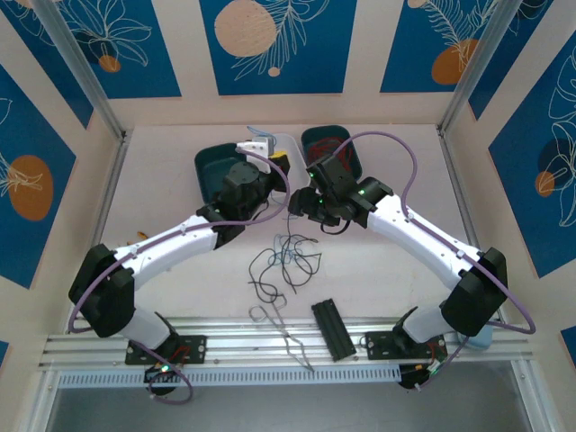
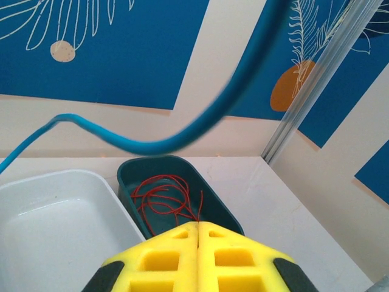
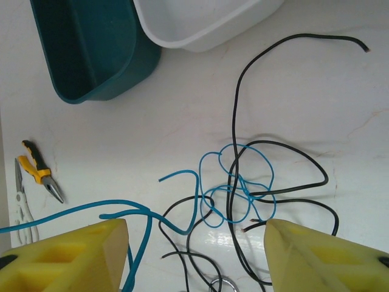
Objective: Untangle the cables
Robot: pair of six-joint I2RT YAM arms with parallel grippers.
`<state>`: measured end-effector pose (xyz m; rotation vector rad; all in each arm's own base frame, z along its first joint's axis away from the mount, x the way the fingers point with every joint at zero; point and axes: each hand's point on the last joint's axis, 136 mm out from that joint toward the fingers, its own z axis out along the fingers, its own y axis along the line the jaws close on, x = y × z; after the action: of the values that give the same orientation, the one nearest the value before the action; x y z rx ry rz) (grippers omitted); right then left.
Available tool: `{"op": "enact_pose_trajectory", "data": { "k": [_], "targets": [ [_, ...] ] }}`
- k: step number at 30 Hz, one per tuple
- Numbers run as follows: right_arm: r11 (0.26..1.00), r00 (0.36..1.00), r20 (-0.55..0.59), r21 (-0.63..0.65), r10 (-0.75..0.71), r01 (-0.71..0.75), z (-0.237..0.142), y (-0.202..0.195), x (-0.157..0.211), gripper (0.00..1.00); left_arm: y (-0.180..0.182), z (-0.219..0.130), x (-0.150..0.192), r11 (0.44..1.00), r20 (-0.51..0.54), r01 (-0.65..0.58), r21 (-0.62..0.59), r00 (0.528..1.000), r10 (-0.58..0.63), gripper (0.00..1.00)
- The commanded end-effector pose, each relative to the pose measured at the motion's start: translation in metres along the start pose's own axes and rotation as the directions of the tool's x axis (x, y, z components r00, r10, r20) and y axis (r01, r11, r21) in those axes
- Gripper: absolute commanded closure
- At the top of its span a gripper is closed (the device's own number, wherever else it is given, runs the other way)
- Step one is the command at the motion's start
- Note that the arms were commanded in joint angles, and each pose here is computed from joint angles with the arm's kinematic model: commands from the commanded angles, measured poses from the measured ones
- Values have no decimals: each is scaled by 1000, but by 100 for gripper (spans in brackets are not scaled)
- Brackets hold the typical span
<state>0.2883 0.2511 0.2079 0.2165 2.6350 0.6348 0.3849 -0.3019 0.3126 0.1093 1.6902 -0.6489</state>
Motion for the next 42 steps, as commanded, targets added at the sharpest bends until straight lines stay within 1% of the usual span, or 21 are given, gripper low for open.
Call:
{"op": "enact_pose_trajectory", "data": {
  "k": [1,3,5,10,15,17,23,31,38,42],
  "targets": [
    [999,1000,9,40,10,-10,3,-6,-1,41,4,-3,-13,1000,49,0,-9,999,1,100],
    [998,1000,7,61,9,-10,5,-8,-1,42,5,-3,-12,1000,50,4,-13,999,-3,100],
    [996,1000,8,87,3,-4,6,-11,0,46,6,-4,-12,1000,56,10,-17,998,-9,100],
    [982,1000,14,186,-23,20,6,-23,1,48,9,-5,-14,999,68,14,-34,998,-12,100],
    [969,998,41,247,-38,27,8,-31,-2,54,11,-7,-13,999,72,22,-36,997,-19,100],
    [962,998,48,271,-43,29,8,-35,-4,55,13,-8,-13,999,76,23,-47,997,-19,100],
    [948,997,58,317,-45,24,12,-47,-9,55,19,-16,-16,997,97,25,-71,995,-18,100],
    [913,996,85,409,-16,-20,11,-83,-19,55,32,-33,-29,991,143,7,-131,990,12,100],
    [905,992,120,418,35,-83,6,-105,-30,48,45,-48,-35,982,173,1,-191,984,33,100],
    [905,987,146,408,69,-124,0,-118,-36,47,52,-54,-35,974,178,-8,-224,983,49,100]
  ]
}}
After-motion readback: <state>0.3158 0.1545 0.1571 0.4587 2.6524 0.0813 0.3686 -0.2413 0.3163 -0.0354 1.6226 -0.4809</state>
